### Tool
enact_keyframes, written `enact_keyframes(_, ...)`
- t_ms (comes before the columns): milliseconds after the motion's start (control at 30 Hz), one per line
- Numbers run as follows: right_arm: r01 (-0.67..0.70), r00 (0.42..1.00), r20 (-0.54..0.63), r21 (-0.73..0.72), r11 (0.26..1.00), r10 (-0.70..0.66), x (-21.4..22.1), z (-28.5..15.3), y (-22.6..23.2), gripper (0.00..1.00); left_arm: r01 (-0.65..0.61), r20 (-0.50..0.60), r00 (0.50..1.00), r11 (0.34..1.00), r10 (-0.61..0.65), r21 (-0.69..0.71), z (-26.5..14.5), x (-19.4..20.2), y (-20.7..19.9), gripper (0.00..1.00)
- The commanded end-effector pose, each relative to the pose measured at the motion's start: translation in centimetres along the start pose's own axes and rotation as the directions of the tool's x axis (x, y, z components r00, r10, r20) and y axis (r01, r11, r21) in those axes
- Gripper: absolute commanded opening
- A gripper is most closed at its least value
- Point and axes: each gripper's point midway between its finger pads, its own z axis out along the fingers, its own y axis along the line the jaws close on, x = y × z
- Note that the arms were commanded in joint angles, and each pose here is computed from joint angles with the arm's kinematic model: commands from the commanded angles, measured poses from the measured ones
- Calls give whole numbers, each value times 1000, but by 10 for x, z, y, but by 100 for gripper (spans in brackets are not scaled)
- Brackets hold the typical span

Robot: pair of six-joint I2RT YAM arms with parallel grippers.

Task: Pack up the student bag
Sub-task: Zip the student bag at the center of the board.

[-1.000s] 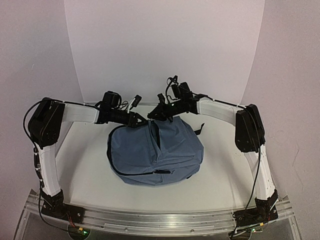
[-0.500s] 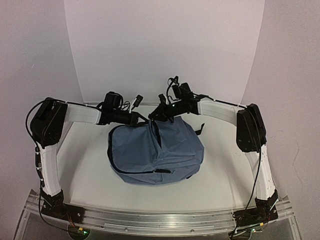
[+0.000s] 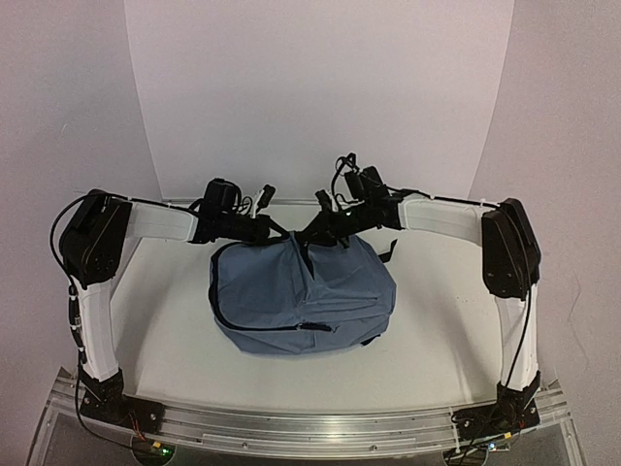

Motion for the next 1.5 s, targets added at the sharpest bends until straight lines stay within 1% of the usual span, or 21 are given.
enact_keyframes(0,73,997,1,-92,993,-73,10,-37,46,0,53,123,992,984,-32,-170,-19,-33,48,0)
enact_keyframes(267,82,994,-63,-111,990,-89,46,-47,45,0,66,134,990,981,-41,-185,-27,-37,54,0)
enact_keyframes(567,150,973,-148,-164,975,-175,96,-48,59,0,93,150,987,973,-61,-211,-35,-41,65,0)
enact_keyframes(800,156,961,-207,-144,977,-183,131,-47,43,0,121,166,983,966,-84,-230,-43,-43,74,0)
enact_keyframes(967,173,951,-234,-145,974,-204,147,-50,34,0,140,175,980,961,-100,-237,-50,-44,82,0)
enact_keyframes(1233,198,934,-285,-96,976,-217,172,-41,6,0,157,188,976,959,-113,-238,-59,-46,89,0)
enact_keyframes(1400,213,931,-292,-52,976,-219,168,-36,-3,0,148,175,978,966,-112,-212,-61,-44,84,0)
enact_keyframes(1467,233,934,-275,-10,972,-227,160,-38,-6,4,131,159,982,977,-105,-166,-59,-42,75,0)
